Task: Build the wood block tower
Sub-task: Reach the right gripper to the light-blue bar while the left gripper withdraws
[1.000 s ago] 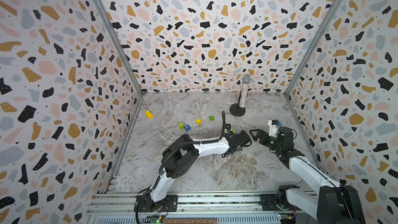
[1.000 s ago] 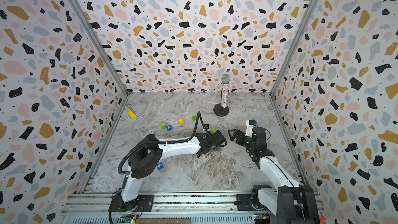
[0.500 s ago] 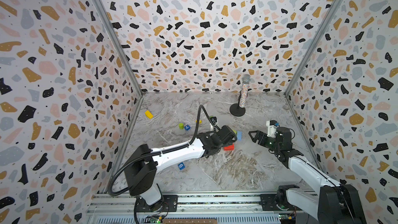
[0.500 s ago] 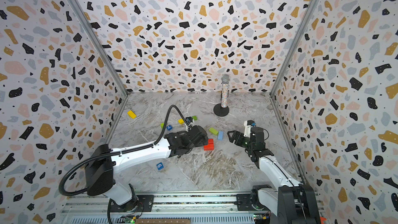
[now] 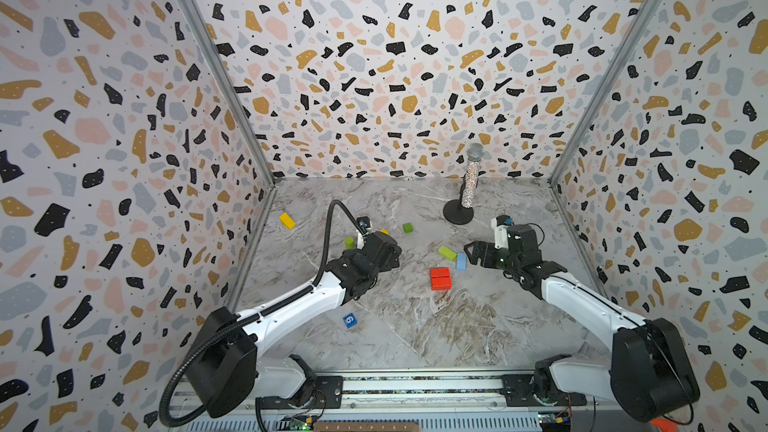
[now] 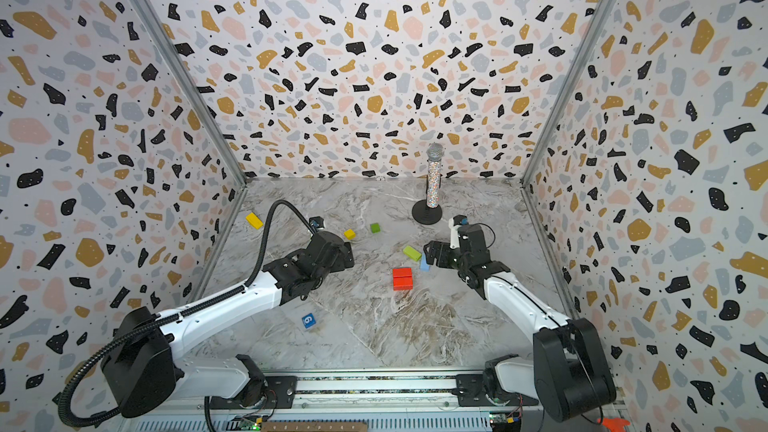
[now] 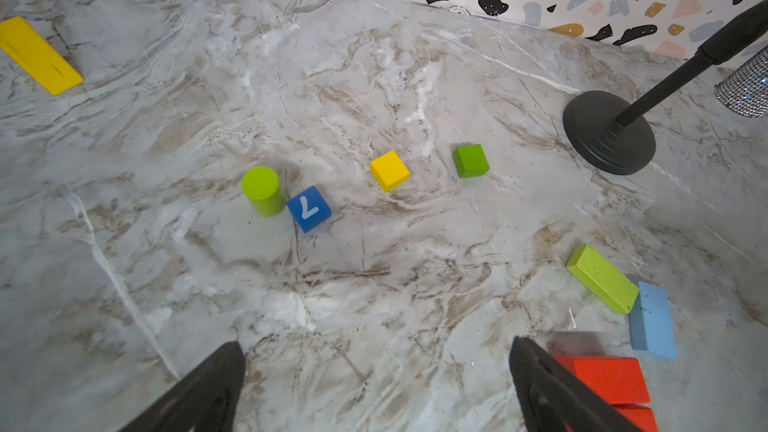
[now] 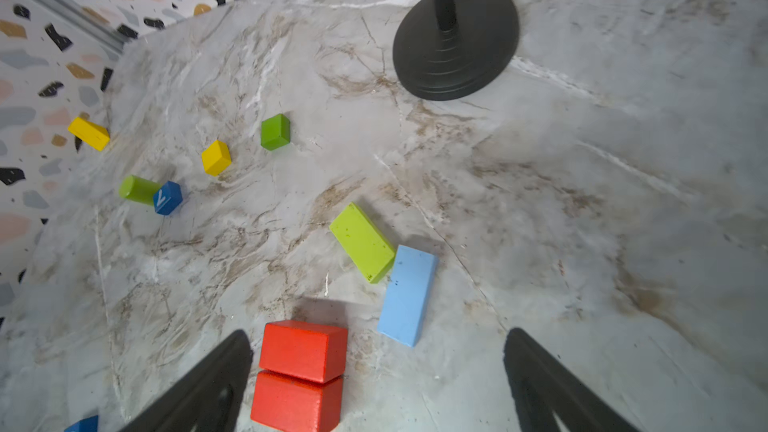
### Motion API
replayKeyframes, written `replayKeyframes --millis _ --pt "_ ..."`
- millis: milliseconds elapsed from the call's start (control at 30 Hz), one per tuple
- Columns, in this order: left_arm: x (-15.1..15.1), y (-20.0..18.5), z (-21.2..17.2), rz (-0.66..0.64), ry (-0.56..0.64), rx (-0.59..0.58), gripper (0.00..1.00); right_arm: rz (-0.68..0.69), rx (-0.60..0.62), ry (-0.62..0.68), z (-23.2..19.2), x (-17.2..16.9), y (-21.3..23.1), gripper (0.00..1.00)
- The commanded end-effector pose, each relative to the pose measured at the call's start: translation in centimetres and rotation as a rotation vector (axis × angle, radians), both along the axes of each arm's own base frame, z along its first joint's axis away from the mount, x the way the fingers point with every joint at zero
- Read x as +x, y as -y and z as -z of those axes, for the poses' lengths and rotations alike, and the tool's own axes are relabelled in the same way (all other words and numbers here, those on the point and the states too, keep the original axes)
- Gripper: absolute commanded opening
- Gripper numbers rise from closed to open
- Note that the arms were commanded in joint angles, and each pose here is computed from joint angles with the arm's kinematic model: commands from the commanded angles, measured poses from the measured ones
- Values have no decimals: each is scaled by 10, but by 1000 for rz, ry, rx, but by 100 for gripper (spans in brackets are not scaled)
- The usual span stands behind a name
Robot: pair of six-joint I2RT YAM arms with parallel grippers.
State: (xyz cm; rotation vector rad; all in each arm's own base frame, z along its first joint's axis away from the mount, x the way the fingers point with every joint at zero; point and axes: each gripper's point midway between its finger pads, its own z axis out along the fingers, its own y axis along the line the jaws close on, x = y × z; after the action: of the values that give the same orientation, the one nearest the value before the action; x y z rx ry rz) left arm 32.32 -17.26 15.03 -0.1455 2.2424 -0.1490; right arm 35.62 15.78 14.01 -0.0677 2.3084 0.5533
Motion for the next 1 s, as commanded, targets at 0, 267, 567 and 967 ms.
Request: replayKeyframes --millis 0,267,567,967 --pt "3 0 3 35 60 -16 100 -6 -121 -26 -3 14 0 94" --pt "-1 -2 31 53 48 -23 100 -39 -239 -133 24 32 -15 75" --pt "-2 -12 37 33 82 -2 100 -58 -297 -217 51 27 -14 54" --pt "-5 -20 46 7 86 8 100 -48 -331 -273 68 22 -9 54"
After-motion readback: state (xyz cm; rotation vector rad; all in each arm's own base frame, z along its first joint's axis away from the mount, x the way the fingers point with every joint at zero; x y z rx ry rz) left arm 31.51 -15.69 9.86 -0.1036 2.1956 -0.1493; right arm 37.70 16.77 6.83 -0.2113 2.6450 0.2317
